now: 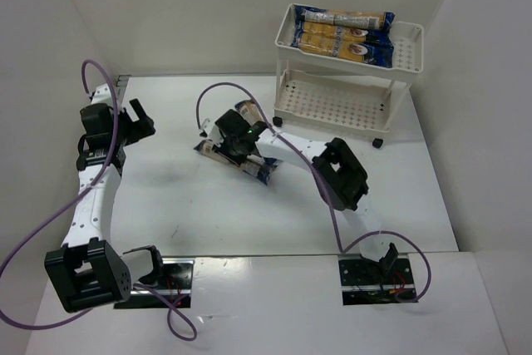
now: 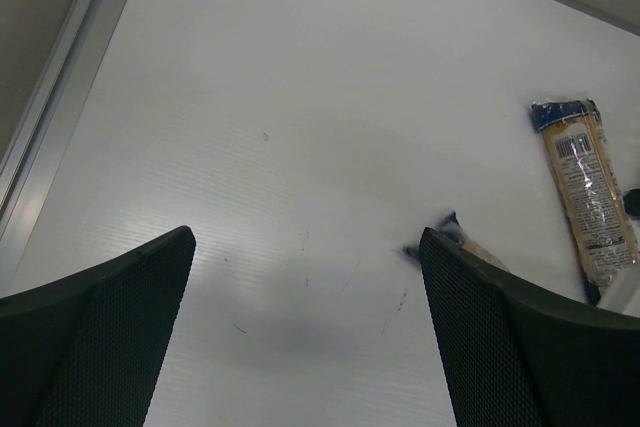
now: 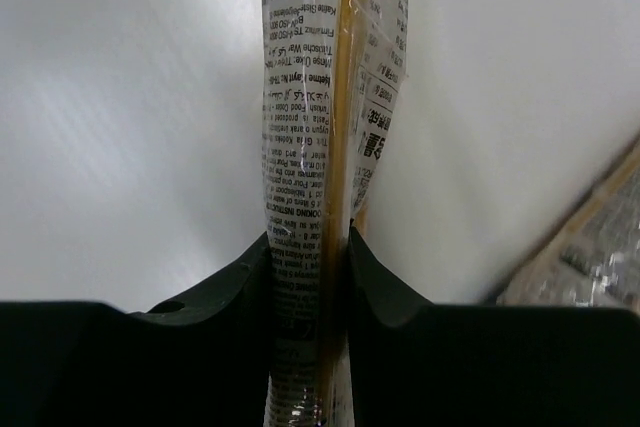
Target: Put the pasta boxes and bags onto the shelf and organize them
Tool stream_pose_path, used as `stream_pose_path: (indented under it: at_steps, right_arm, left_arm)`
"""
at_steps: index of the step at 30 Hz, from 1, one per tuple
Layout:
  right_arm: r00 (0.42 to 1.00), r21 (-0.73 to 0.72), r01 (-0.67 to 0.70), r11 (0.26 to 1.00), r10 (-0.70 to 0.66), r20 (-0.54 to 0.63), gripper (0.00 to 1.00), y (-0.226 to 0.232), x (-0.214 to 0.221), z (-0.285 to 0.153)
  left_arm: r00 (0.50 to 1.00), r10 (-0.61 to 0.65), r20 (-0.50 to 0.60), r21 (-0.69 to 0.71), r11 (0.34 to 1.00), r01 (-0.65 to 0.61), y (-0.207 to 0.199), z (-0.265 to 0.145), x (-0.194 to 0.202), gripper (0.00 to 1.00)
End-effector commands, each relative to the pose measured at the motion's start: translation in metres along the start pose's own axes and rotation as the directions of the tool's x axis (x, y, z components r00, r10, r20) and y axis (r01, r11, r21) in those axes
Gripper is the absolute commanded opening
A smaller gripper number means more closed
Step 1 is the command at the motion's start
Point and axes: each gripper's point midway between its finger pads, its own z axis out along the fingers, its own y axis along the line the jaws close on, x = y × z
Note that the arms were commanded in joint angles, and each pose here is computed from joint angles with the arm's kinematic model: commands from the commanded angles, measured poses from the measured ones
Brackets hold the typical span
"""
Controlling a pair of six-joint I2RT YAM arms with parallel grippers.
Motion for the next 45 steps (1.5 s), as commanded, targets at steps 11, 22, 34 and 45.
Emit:
stream_pose_path:
  at_steps: [11, 22, 34, 45]
  right_arm:
    - [0.916, 0.358, 0.325, 0.875, -0.385, 0.110, 0.00, -0.037, -0.025, -0.216]
    - [0.850, 0.755, 0.430, 0.496, -0.505, -0.152, 0.00, -0.206, 0.062, -0.295]
    - [0.766, 0.756, 0.546, 0.362, -0.581, -0.275, 0.00, -0.293, 0.056, -0.272]
    - [0.796, 0.755, 0.541, 0.371, -0.514, -0.319, 0.62, -0.351, 0.057, -0.233]
  left_arm:
    - [0.995, -0.036, 0.090, 0.067, 0.997, 0.030, -0.014, -0.009, -0.019, 1.00]
    - [0.995, -0.036, 0.090, 0.067, 0.997, 0.030, -0.014, -0.008, -0.021, 1.00]
    - [0.995, -0.027, 0.092, 0.067, 0.998, 0.021, -0.014, -0.009, -0.024, 1.00]
    - [0.995, -0.007, 0.098, 0.047, 0.999, 0.003, -0.010, -0.010, -0.023, 1.00]
